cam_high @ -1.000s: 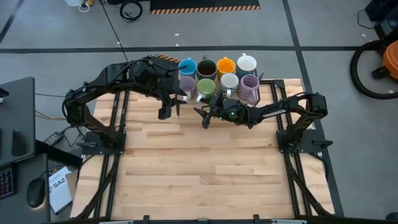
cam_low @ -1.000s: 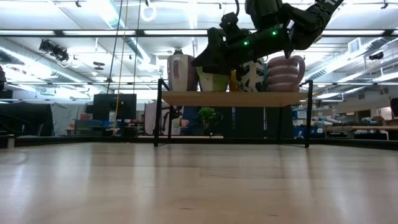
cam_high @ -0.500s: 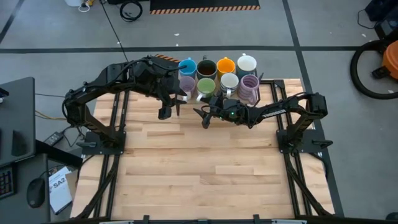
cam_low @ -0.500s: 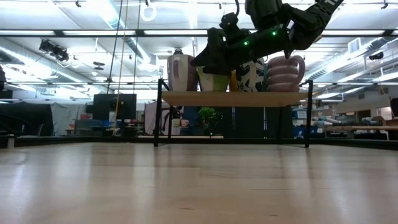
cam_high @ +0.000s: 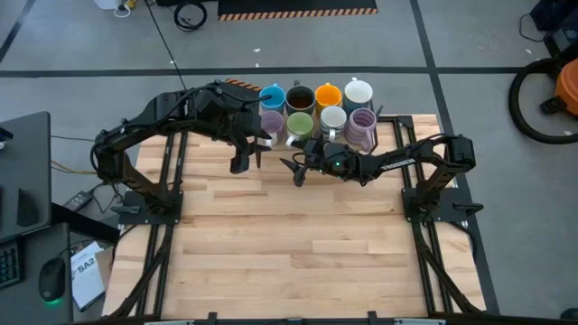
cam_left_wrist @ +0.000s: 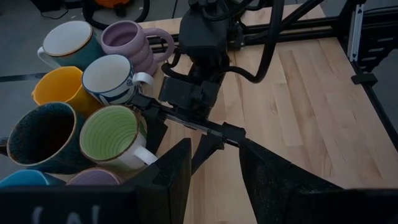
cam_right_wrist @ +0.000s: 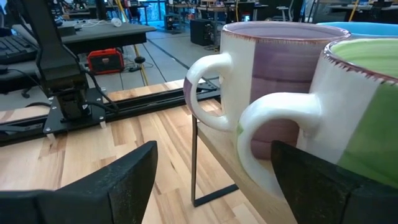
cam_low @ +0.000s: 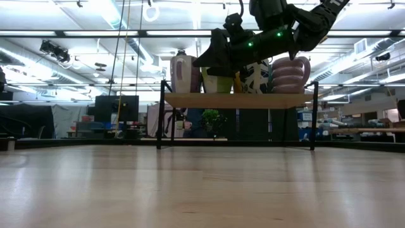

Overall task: Place coffee mugs
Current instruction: Put the green mug on the shelf

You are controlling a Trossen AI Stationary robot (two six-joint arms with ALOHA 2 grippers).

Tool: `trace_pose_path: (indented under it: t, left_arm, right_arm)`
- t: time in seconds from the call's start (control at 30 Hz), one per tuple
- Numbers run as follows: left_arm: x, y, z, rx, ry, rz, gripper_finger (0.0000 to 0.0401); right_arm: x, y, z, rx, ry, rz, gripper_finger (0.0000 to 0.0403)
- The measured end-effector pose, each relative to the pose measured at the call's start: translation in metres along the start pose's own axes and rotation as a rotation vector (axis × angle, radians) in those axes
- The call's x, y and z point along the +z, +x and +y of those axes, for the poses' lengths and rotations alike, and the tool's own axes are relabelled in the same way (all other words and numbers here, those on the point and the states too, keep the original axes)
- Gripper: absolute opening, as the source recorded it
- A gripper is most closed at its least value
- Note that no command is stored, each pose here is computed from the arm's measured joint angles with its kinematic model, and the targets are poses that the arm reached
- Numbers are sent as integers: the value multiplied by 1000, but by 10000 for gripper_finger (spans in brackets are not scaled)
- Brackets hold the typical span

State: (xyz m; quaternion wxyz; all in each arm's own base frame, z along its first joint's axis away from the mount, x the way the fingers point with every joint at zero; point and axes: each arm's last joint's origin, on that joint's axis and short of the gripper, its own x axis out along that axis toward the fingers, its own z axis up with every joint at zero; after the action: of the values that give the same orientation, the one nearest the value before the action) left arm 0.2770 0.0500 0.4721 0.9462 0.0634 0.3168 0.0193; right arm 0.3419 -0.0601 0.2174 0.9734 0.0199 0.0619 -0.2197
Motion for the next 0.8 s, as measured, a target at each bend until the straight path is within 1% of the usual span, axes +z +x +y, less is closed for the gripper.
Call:
trace_pose_path:
  t: [0.63, 0.8]
  left_arm:
    - [0, 0, 0, 2, -4, 0, 142]
    - [0, -4, 2, 54, 12, 3, 142]
  right_arm:
    - [-1, 2, -6, -13, 9, 10, 317]
    - [-1, 1, -4, -9, 8, 11, 317]
